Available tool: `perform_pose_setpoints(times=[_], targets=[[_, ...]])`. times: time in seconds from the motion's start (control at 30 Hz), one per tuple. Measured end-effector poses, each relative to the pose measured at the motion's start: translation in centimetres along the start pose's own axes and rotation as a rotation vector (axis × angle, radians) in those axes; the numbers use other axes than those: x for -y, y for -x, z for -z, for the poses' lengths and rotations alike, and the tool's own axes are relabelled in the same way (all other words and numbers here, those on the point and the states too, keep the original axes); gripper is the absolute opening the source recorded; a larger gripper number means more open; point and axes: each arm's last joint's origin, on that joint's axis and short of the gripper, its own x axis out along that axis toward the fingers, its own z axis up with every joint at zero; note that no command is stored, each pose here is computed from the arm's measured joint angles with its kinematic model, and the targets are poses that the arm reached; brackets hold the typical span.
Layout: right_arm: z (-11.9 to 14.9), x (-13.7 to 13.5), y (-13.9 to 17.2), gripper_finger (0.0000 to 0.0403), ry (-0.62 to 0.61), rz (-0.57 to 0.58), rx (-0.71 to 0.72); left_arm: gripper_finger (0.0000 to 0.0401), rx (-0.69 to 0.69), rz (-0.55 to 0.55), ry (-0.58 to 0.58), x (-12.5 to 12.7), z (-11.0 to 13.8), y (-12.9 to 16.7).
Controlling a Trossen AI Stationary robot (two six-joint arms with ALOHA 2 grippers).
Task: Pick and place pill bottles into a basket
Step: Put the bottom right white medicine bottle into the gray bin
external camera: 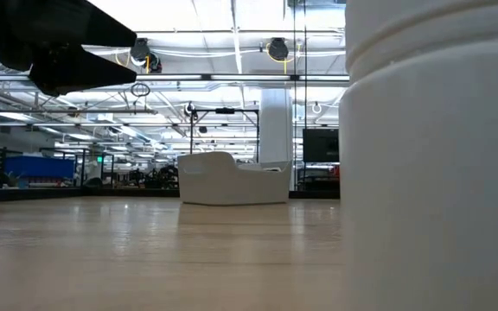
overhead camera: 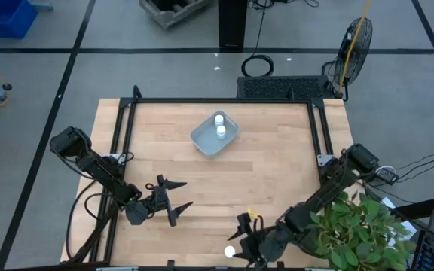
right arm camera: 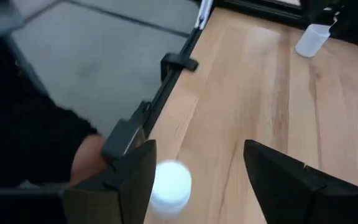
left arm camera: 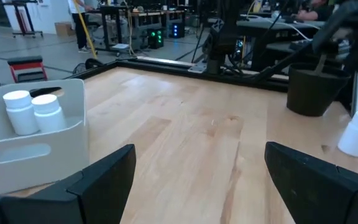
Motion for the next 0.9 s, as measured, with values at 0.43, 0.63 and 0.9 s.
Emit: perform_pose_setpoints(times=[0.43,0.63,0.9], targets=[[2.2,-0.5,-2.5,0.0264,-0.027,-0.009,-0.069,0.0363,-0.001,-0.003,0.001,0.0,0.0,0.0],[3.2,-0.2,-3.2,0.0266,-0.039,-0.002,-0.085,0.0363,-0.003,-0.003,-0.002,0.0,0.1,0.0],[4.6,0.2,-3.5,0.0267,-0.105,-0.067,-0.033,0.0363,-0.003,-0.006,-0.001,-0.1,0.0,-0.1]])
